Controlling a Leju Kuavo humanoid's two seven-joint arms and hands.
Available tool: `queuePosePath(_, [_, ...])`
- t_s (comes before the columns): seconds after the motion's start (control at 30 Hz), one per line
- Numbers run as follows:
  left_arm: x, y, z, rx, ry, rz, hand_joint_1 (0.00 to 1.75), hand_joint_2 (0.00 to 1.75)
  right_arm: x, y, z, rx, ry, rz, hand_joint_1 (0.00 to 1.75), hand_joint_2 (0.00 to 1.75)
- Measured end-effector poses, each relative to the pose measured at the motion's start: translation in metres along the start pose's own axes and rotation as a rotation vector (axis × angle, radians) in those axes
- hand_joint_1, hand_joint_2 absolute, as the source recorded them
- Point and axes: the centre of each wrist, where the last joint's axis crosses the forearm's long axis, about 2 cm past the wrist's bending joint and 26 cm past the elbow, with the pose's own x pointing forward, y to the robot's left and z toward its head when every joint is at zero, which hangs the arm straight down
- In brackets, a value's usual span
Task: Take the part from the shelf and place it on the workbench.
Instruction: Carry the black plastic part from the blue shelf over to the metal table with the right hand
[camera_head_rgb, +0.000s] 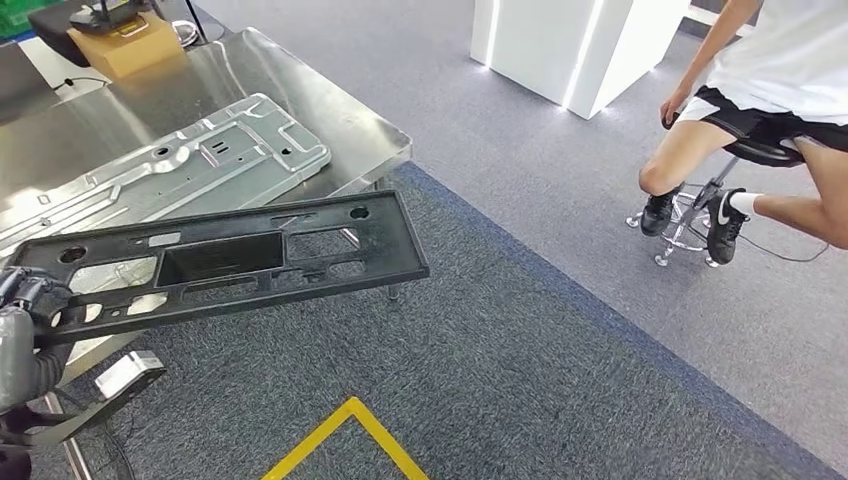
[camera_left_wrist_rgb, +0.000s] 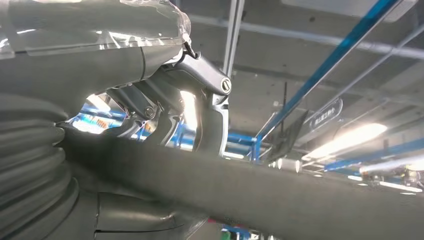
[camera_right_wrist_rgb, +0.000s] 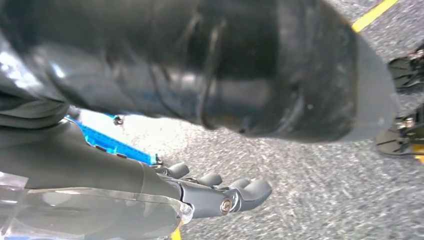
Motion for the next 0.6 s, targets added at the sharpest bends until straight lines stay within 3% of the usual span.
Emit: queuePosePath(0.6, [-0.0037,0.0009,0.0025,-0.006,0.002,-0.010,1.75,1.75,-0.0034,0.0019,0.0003,-0.001,-0.001,-0.012,0.00,0.00])
